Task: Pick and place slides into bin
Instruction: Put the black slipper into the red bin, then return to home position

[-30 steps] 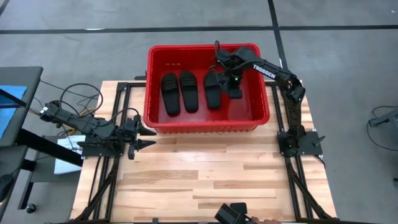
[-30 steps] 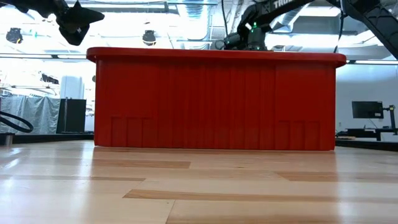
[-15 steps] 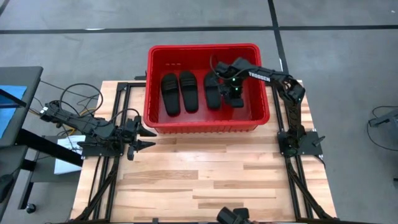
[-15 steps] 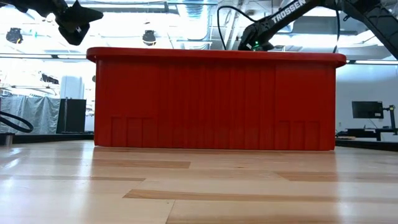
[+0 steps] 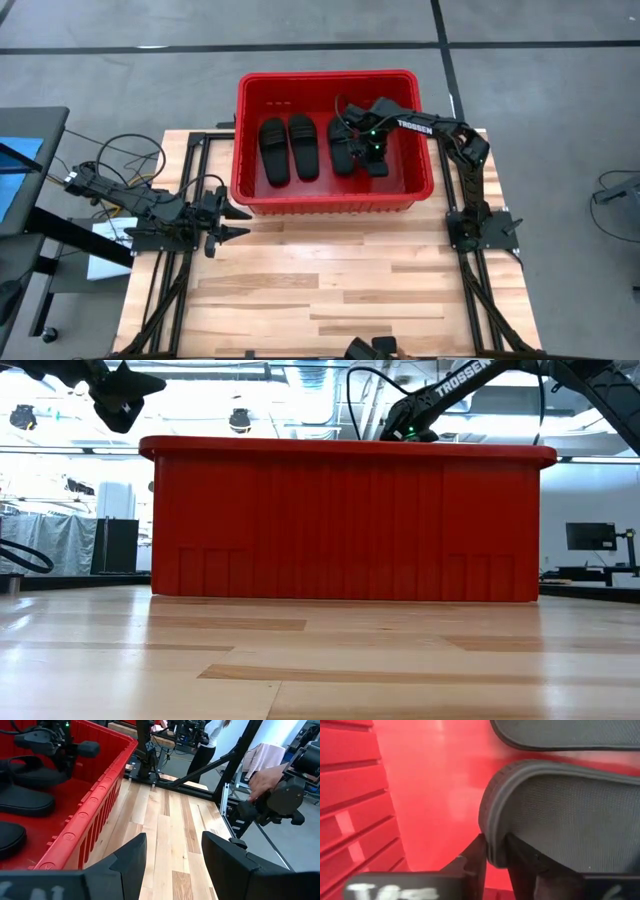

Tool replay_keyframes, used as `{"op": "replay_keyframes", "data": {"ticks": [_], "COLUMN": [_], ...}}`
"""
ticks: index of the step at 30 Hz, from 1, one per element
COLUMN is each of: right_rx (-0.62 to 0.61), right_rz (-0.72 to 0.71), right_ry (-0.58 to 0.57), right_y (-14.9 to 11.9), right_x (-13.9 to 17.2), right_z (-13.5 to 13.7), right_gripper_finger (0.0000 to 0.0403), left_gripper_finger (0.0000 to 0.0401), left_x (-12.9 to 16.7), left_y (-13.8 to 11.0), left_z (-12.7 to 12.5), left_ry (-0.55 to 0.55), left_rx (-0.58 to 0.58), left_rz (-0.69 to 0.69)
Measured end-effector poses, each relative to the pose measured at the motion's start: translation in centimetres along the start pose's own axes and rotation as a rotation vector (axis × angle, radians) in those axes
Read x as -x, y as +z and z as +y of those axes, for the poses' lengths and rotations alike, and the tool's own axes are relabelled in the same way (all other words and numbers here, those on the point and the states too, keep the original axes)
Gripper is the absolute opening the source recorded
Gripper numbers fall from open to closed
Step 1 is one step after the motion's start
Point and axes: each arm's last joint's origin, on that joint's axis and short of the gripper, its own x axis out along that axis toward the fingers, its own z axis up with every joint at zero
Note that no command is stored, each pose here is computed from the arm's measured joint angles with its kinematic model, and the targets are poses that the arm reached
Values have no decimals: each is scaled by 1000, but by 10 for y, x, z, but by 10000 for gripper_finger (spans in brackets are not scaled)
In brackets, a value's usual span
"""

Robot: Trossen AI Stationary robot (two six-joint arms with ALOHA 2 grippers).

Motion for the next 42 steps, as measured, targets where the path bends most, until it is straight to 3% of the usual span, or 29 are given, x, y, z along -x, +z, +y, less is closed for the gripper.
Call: {"op": "replay_keyframes", "data": {"ticks": [8,21,31,42], "right_rx": [-50,-75,-98,-199], "right_rz": [3,32,136,-7], "right_ry": [3,3,-37,-137], "right_y": [0,-1,-11,-12], "right_x": [0,0,6,52], "right_z": [0,3,2,-19], "right_gripper_finger": [94,206,202,193], "left_gripper_finger": [181,181,181,181], "left_x": [0,0,0,0], "left_y": [0,0,0,0], "left_z": [0,0,0,0], "left_ry": [0,1,2,0], "left_rx": [0,0,1,12], "left_rz": [0,1,1,1]}}
